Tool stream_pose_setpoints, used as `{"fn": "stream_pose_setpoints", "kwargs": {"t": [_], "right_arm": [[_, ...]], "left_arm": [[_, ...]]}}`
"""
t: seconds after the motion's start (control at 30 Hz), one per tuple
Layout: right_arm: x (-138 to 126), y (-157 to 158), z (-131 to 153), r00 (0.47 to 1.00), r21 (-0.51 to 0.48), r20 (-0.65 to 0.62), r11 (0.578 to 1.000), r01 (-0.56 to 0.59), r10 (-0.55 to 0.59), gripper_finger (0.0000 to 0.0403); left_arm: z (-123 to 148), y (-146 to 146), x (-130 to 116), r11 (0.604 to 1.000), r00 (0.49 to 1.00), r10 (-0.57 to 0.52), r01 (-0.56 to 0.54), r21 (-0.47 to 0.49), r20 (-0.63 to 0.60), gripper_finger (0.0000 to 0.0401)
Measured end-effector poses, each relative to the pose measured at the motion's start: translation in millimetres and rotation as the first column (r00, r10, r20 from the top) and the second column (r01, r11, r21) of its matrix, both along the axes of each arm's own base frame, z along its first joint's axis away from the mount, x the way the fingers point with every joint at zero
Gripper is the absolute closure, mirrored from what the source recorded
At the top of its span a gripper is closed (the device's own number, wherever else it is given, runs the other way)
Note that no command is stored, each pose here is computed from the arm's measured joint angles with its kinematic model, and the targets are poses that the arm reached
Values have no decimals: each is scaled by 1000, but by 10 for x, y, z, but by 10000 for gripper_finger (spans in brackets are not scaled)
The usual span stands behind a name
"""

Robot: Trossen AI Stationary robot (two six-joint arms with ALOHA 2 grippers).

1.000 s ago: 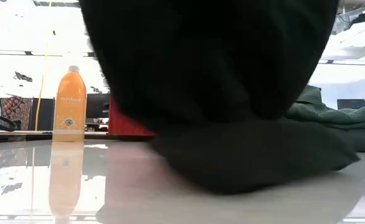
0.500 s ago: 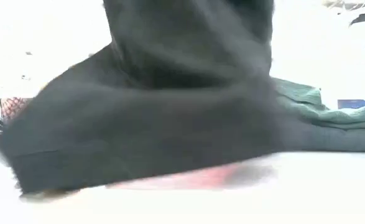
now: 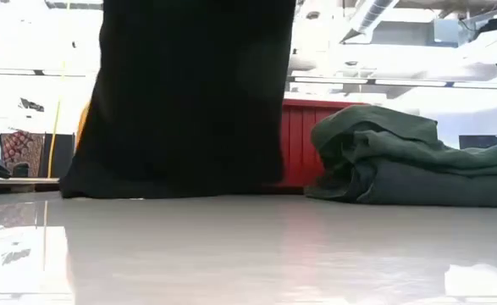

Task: Fold laundry
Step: Fold the black shirt

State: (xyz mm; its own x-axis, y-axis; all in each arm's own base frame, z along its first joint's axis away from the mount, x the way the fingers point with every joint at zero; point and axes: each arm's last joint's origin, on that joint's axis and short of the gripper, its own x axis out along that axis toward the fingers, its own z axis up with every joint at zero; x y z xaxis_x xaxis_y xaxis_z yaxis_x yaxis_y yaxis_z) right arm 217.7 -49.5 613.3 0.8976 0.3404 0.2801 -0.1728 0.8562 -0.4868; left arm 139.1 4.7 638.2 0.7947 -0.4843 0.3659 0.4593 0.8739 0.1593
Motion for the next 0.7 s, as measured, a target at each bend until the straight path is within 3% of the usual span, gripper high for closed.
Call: {"fn": "stream_pose_setpoints", "kwargs": {"t": [0.07,0.13,0.2,0.27,0.33,0.47,0.53,0.6,0.7], "right_arm": [[26,108,-220,966,61,-242,995,-79,92,384],[41,220,-473,867,118,-474,987,-108,152,384],[94,365,-752,705,181,-672,974,-139,226,384],[199,541,-1037,520,250,-807,960,-129,280,384],[344,746,-1311,388,286,-872,954,-93,299,384],[528,1145,-1858,206,365,-902,925,-100,378,384],[591,1268,-2146,144,390,-907,918,-70,396,384],[627,1347,-2384,116,412,-903,910,-31,413,384],[646,1388,-2684,87,442,-895,897,27,438,384]], "left_arm": [[-171,-66,111,1000,983,-27,26,-9,-179,401],[-391,-151,221,999,922,-37,35,-12,-386,401],[-695,-252,370,1000,783,-6,6,-3,-622,401],[-1010,-403,509,1000,609,30,-22,21,-792,401],[-1362,-600,673,999,438,46,-42,31,-898,401],[-2131,-1071,968,1000,215,-15,-9,-17,-977,401],[-2478,-1256,986,998,117,-65,-10,-67,-991,401],[-2782,-1387,934,993,13,-107,-41,-108,-994,401],[-3192,-1505,875,982,-71,-138,-137,-127,-988,401]]}}
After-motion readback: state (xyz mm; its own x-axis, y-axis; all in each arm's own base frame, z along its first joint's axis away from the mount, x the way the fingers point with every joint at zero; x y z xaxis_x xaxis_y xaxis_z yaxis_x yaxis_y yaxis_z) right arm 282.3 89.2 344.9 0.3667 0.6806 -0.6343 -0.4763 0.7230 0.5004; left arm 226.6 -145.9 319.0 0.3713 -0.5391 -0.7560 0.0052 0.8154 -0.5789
